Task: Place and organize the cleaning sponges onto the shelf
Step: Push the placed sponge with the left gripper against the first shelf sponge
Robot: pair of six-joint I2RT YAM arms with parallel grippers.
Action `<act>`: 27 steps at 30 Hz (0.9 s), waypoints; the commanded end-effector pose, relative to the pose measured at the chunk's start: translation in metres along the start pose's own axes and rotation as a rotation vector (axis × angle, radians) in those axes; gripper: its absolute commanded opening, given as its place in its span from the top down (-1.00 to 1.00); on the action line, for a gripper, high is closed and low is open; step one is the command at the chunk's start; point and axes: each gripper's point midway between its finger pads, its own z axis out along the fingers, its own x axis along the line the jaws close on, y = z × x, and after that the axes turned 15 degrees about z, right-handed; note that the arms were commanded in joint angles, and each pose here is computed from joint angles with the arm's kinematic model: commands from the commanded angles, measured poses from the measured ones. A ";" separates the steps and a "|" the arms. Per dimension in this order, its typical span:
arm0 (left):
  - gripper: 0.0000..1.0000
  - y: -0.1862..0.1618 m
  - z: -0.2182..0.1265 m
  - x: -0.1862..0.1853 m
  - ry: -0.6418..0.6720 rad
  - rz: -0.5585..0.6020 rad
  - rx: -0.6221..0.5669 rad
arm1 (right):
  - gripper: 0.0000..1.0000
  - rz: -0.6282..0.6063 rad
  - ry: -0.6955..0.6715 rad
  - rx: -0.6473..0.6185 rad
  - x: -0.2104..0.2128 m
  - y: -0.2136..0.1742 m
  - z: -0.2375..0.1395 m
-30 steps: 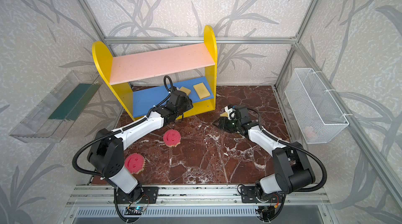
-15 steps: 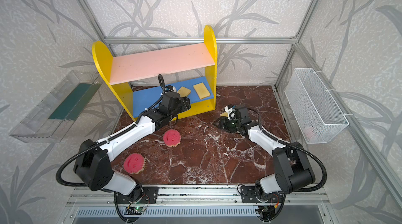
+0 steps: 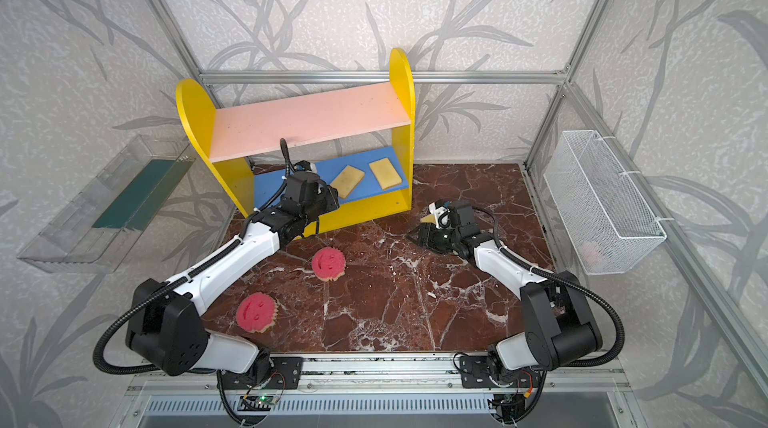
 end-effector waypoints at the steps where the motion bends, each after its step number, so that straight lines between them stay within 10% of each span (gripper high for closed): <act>1: 0.39 -0.006 0.004 0.013 0.032 0.022 0.017 | -0.12 -0.006 0.013 0.003 0.002 -0.001 -0.002; 27: 0.55 -0.001 0.029 0.054 0.011 -0.233 -0.247 | -0.12 0.000 0.013 0.004 -0.001 -0.002 0.000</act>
